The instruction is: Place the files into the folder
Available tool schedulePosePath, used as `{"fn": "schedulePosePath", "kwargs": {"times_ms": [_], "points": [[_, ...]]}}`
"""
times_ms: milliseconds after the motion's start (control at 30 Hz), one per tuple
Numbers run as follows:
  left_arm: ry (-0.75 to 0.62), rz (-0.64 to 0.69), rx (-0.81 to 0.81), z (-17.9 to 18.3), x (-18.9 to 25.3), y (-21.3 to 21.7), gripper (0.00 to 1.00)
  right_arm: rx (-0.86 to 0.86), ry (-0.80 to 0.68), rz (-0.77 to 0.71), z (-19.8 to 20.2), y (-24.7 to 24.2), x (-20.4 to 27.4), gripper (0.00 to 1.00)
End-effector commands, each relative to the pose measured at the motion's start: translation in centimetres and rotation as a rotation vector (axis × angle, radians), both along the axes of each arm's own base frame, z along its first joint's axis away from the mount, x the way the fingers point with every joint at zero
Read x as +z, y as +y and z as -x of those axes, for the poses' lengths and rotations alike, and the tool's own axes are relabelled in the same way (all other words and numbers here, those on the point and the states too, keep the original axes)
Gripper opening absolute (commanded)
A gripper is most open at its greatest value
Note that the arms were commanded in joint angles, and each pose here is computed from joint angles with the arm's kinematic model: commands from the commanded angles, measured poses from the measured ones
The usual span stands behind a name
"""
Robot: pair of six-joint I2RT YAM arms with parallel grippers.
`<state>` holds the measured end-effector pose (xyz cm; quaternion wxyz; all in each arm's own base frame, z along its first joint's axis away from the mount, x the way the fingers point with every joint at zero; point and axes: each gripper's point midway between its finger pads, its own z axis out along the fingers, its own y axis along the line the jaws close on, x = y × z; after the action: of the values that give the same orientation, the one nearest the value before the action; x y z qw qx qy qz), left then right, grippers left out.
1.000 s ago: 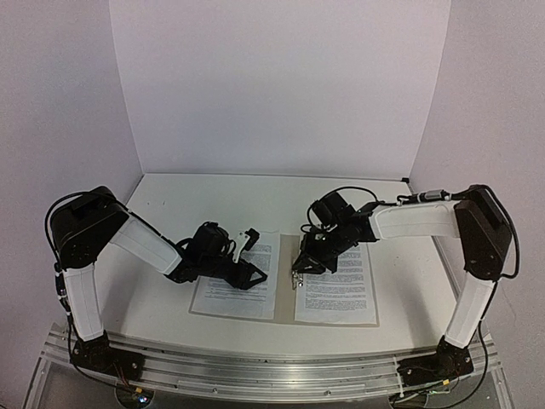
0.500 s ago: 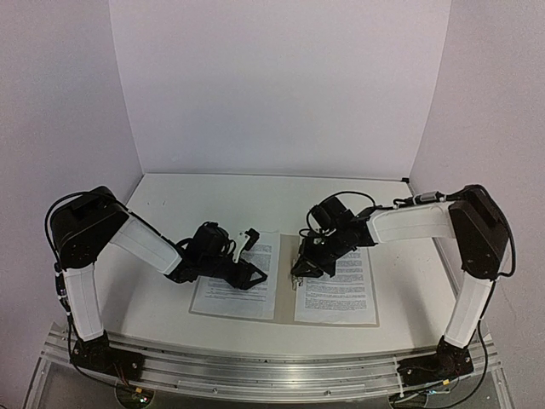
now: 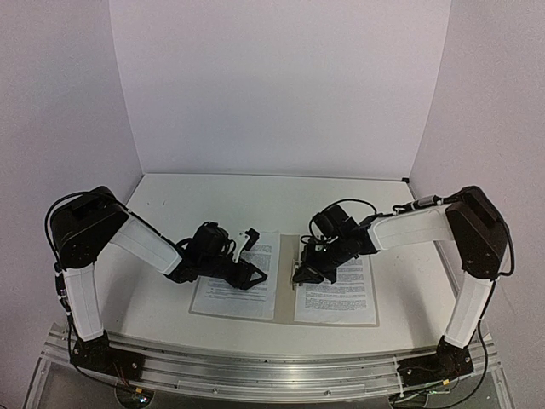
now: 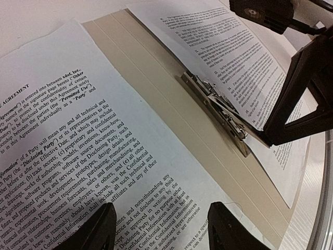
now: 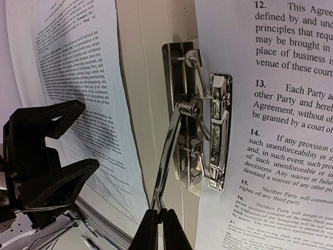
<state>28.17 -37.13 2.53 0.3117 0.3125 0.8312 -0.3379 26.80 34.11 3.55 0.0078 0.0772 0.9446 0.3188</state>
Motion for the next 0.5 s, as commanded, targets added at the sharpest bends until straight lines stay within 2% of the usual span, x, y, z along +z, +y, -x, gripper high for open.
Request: {"fn": "schedulePosePath", "kwargs": {"times_ms": [0, 267, 467], "points": [[0.079, -0.085, 0.044, 0.6, -3.3, 1.9, 0.61, -0.004, 0.064, 0.135, 1.7, -2.9, -3.5, 0.05], [0.081, -0.089, 0.048, 0.5, -3.4, 2.1, 0.61, -0.010, 0.056, 0.185, 1.5, -4.0, -4.2, 0.06], [0.082, -0.091, 0.050, 0.4, -3.5, 2.3, 0.61, -0.010, 0.048, 0.242, 0.9, -4.8, -4.6, 0.13]]}}
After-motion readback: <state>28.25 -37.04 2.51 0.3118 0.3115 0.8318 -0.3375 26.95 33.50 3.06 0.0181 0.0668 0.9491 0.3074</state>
